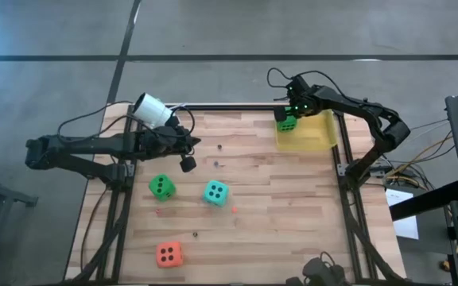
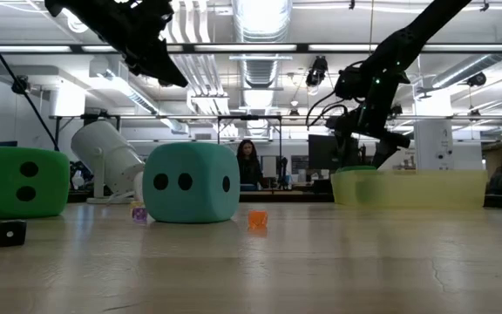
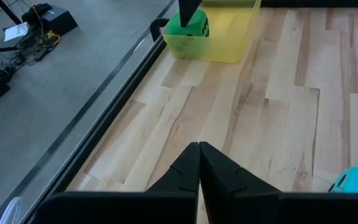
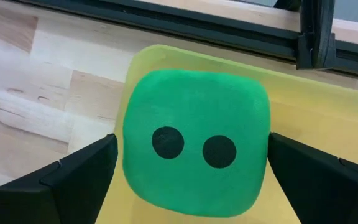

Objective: Pick & Place Dice
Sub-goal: Put the large green dice into the yellow transparent bin, then put the large light blue dice into the yellow transparent bin

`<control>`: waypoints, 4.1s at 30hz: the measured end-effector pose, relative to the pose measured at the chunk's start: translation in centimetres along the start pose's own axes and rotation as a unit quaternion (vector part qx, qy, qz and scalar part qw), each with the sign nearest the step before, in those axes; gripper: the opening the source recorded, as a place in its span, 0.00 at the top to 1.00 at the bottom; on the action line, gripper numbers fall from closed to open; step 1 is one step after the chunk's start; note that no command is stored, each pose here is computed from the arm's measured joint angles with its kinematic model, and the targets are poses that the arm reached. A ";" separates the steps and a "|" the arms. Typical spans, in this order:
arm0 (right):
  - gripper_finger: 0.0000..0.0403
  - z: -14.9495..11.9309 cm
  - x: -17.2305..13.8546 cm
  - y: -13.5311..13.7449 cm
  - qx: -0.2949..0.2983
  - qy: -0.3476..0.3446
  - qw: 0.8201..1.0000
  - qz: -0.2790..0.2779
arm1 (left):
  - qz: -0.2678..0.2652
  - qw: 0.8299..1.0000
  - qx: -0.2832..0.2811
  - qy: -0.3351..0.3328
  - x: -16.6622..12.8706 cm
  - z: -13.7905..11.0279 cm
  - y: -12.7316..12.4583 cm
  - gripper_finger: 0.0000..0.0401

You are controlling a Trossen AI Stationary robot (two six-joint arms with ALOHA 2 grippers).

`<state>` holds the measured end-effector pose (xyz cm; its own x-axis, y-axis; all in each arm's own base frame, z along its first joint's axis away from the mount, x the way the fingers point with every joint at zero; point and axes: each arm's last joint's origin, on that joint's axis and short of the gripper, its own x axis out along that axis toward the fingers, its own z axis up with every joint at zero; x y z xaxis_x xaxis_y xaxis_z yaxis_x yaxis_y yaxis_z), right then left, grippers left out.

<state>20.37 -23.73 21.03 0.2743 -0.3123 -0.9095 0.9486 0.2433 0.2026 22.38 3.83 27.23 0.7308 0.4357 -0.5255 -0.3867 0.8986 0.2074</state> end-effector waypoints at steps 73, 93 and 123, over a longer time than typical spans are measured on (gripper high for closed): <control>0.01 -20.1 -18.4 8.4 -0.560 -0.157 0.757 0.298 | -0.092 0.983 0.145 -0.068 -3.1 2.3 -4.0 0.97; 0.01 -21.8 -18.4 7.1 -0.566 -0.196 0.719 0.351 | -0.158 0.965 0.207 -0.039 -3.6 2.9 -8.3 0.97; 0.01 -22.0 -18.0 7.0 -0.569 -0.191 0.720 0.347 | -0.191 0.958 0.196 0.082 -1.9 3.1 -11.2 0.97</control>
<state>18.62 3.76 30.81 0.8499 0.0710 -0.5221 -0.1231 0.9902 -0.0658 27.02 -6.89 28.49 0.6666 0.0864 -0.7404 0.1554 0.9553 0.2514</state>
